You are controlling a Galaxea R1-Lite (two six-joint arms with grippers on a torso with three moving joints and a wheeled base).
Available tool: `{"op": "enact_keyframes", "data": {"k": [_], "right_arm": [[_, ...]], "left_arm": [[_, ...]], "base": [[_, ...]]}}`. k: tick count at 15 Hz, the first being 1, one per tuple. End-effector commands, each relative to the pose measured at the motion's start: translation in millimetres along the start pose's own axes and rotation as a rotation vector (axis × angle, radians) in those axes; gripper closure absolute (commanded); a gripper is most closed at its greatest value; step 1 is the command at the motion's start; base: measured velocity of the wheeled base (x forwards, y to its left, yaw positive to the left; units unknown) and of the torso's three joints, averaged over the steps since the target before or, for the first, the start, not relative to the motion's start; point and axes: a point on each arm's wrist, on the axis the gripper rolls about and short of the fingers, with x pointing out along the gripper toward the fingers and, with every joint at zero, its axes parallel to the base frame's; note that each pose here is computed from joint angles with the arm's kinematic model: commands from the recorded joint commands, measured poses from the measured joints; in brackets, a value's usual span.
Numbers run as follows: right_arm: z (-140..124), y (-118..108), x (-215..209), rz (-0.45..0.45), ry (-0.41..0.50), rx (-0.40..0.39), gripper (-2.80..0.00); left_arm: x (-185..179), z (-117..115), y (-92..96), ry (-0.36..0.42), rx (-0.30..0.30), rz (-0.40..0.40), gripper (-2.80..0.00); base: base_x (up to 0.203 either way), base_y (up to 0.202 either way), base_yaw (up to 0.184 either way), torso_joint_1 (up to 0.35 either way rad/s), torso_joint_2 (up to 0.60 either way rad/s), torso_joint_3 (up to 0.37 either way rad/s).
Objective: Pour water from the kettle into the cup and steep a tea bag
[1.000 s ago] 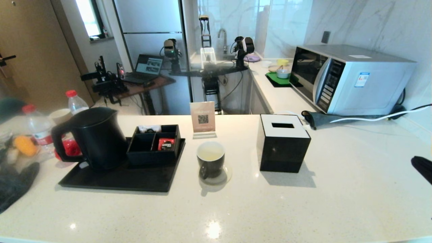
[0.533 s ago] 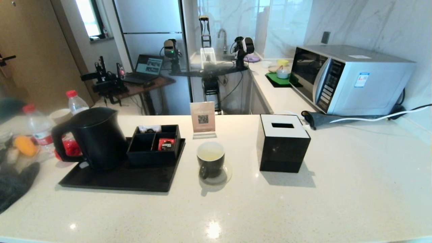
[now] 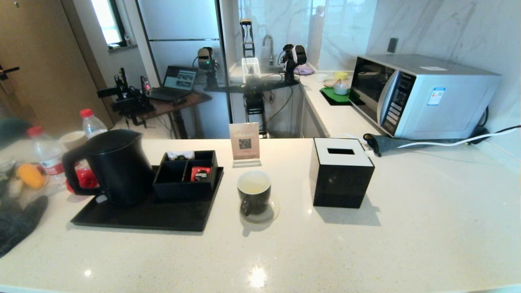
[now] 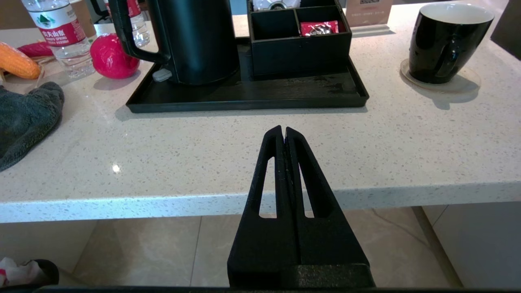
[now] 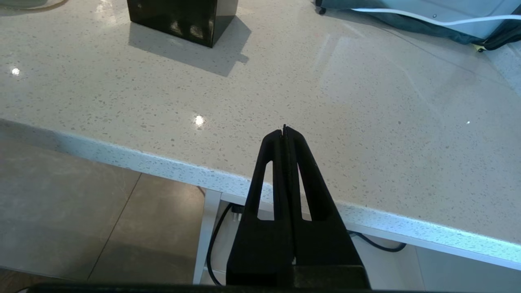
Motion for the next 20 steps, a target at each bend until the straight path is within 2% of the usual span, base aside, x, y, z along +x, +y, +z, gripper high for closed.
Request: {"op": "enact_keyframes", "data": {"k": [1, 3, 6, 8, 10, 12, 17, 20], "right_arm": [[0, -1, 2, -0.025, 0.024, 0.013, 0.00], [0, 0, -1, -0.031, 0.012, 0.035, 0.00], [0, 0, -1, -0.038, 0.006, 0.028, 0.00], [0, -1, -1, 0.001, -0.002, 0.020, 0.00], [-4, -2, -1, -0.054, 0.037, 0.025, 0.00], [-10, -2, -2, -0.102, 0.105, 0.069, 0.00], [-20, 2, -18, -0.077, -0.023, 0.161, 0.00], [-22, 3, -24, -0.085, -0.122, 0.167, 0.00]], "left_arm": [[0, 0, 0.0, -0.001, 0.000, 0.000, 0.00], [0, 0, 0.0, 0.000, 0.000, 0.000, 0.00], [0, 0, 0.0, -0.002, 0.000, 0.000, 0.00], [0, 0, 0.0, 0.000, 0.000, 0.000, 0.00], [0, 0, 0.0, 0.000, 0.000, 0.000, 0.00], [0, 0, 0.0, 0.000, 0.000, 0.000, 0.00], [0, 0, 0.0, -0.002, 0.000, 0.000, 0.00], [0, 0, 0.0, 0.000, 0.000, 0.000, 0.00]], "base": [[0.000, 0.000, 0.000, 0.000, 0.00, 0.000], [0.000, 0.000, 0.000, 0.000, 0.00, 0.000], [0.000, 0.000, 0.000, 0.000, 0.00, 0.000], [0.000, 0.000, 0.000, 0.000, 0.00, 0.000], [0.000, 0.000, 0.000, 0.000, 0.00, 0.000], [0.000, 0.000, 0.000, 0.000, 0.00, 0.000], [0.000, 0.000, 0.000, 0.000, 0.00, 0.000], [0.000, 0.000, 0.000, 0.000, 0.00, 0.000]]}}
